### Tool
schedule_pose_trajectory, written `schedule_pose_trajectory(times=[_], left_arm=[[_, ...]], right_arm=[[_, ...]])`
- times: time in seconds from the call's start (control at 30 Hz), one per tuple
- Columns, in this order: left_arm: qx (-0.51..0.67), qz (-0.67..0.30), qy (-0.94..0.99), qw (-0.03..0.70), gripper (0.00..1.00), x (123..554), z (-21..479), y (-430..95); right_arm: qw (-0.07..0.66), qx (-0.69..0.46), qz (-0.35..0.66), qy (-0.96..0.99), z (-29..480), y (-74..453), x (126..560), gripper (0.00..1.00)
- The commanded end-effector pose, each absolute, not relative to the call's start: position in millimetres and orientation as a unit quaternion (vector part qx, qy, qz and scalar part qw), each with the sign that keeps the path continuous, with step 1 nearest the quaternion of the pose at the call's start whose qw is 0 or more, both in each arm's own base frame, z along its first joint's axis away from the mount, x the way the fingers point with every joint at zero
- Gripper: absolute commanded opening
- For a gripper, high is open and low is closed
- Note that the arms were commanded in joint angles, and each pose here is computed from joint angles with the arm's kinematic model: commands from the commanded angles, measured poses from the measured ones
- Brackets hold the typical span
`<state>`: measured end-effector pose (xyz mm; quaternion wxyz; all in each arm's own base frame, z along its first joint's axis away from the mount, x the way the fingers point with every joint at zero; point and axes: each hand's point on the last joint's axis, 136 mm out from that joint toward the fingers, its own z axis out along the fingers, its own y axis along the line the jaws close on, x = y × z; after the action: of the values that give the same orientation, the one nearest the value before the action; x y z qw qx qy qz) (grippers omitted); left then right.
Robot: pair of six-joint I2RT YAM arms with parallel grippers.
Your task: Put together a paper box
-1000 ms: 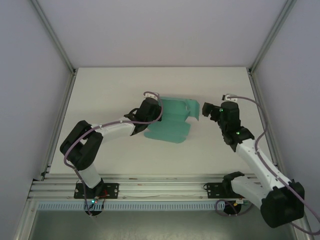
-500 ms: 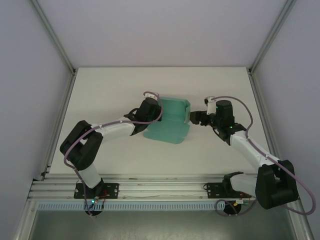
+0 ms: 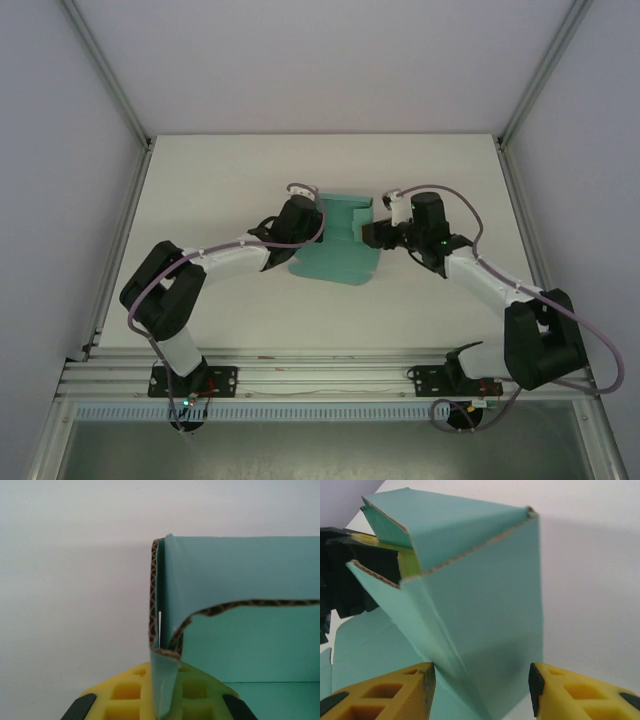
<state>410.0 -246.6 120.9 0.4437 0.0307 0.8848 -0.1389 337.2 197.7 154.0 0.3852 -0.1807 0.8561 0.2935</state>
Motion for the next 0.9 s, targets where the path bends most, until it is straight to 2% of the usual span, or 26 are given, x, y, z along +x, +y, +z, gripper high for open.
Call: schedule_pose_trajectory(times=[0.0,0.1,0.17,0.33,0.57,0.6,0.77,0.87], left_arm=[[0.037,-0.12,0.885,0.449,0.0,415,115,-241],[0.038,-0.107,0.888,0.446,0.0,415,109,-238],[0.038,-0.103,0.889,0.444,0.0,414,107,-237],[0.047,-0.112,0.889,0.442,0.0,414,106,-242],[0.048,-0.1,0.898,0.426,0.0,415,91,-247],[0.047,-0.097,0.9,0.423,0.0,415,87,-246],[0.04,-0.099,0.903,0.415,0.0,415,80,-248],[0.034,-0.098,0.904,0.414,0.0,415,80,-248]], right_arm=[[0.427,-0.153,0.243,0.858,166,195,362,0.53],[0.443,-0.104,0.176,0.873,161,180,375,0.52],[0.448,-0.083,0.144,0.879,156,173,379,0.48],[0.436,-0.06,0.13,0.889,139,175,385,0.41],[0.419,-0.027,0.091,0.903,113,174,399,0.18],[0.419,-0.02,0.077,0.904,110,170,400,0.14],[0.403,0.027,-0.004,0.915,87,149,404,0.07],[0.403,0.043,-0.111,0.908,82,131,404,0.05]])
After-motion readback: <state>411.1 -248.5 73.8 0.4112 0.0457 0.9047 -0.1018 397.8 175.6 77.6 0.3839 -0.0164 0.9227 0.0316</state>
